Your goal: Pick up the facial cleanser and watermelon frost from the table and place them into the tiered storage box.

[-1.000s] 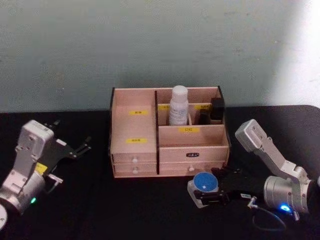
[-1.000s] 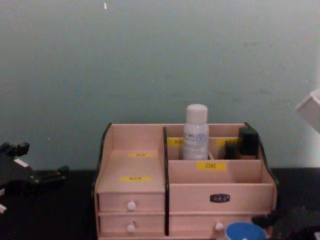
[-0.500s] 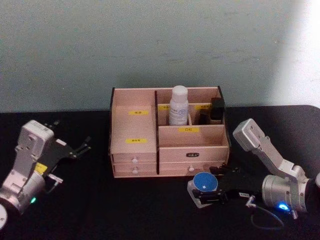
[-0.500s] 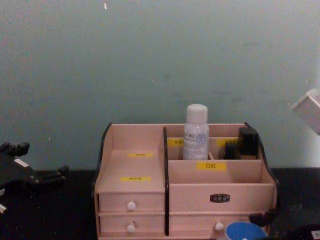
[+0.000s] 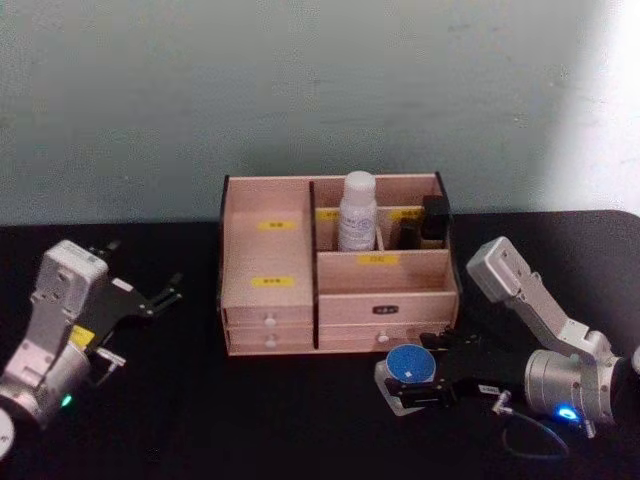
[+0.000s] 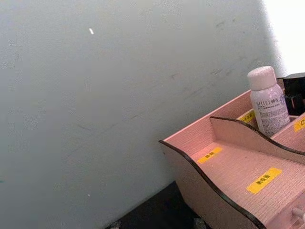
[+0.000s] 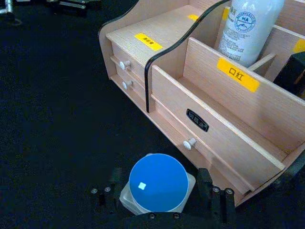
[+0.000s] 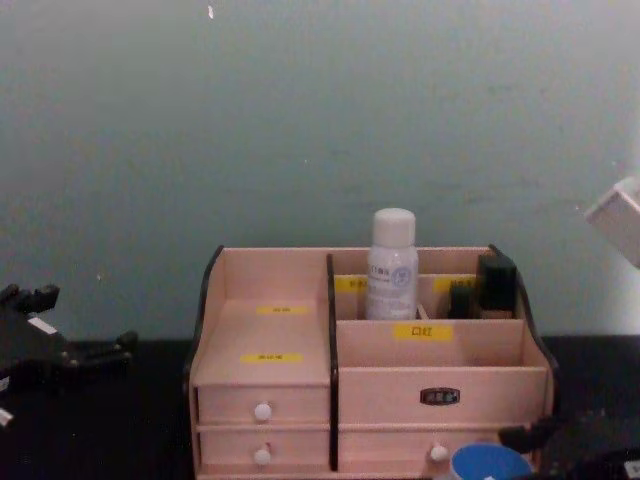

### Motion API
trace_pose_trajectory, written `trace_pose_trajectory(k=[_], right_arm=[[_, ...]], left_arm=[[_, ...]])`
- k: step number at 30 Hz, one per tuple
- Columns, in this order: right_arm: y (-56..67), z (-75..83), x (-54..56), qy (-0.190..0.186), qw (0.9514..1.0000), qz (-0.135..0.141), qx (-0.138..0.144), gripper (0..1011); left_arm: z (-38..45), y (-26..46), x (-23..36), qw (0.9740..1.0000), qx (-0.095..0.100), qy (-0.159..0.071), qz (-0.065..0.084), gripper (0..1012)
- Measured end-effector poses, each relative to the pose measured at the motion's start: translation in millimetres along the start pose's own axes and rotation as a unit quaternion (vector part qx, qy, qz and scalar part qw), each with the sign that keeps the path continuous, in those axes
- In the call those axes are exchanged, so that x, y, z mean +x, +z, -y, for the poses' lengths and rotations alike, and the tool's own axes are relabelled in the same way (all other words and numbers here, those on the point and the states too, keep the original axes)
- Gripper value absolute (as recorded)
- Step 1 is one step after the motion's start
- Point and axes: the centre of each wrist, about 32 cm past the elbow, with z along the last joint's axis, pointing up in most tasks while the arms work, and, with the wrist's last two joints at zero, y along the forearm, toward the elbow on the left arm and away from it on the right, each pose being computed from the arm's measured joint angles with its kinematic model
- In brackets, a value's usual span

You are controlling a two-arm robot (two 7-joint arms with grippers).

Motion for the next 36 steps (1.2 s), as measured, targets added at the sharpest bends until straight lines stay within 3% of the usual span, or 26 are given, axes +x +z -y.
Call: trace_pose_trajectory(k=[8, 20, 36], right_arm=[[0.1, 0.2, 0.0, 0.0, 1.0, 0.0, 0.0, 999], [0.1, 0.2, -0.1, 0.0, 1.0, -0.001, 0.001, 717], [-0.2, 0.7, -0.1, 0.0, 1.0, -0.002, 0.001, 717]], left_arm=[[0.0, 0.0, 0.0, 1.0, 0.0, 0.0, 0.0, 1001], [0.0, 0.0, 0.0, 1.0, 0.0, 0.0, 0.0, 1001], [0.0, 0.0, 0.0, 1.0, 0.0, 0.0, 0.0, 1001]])
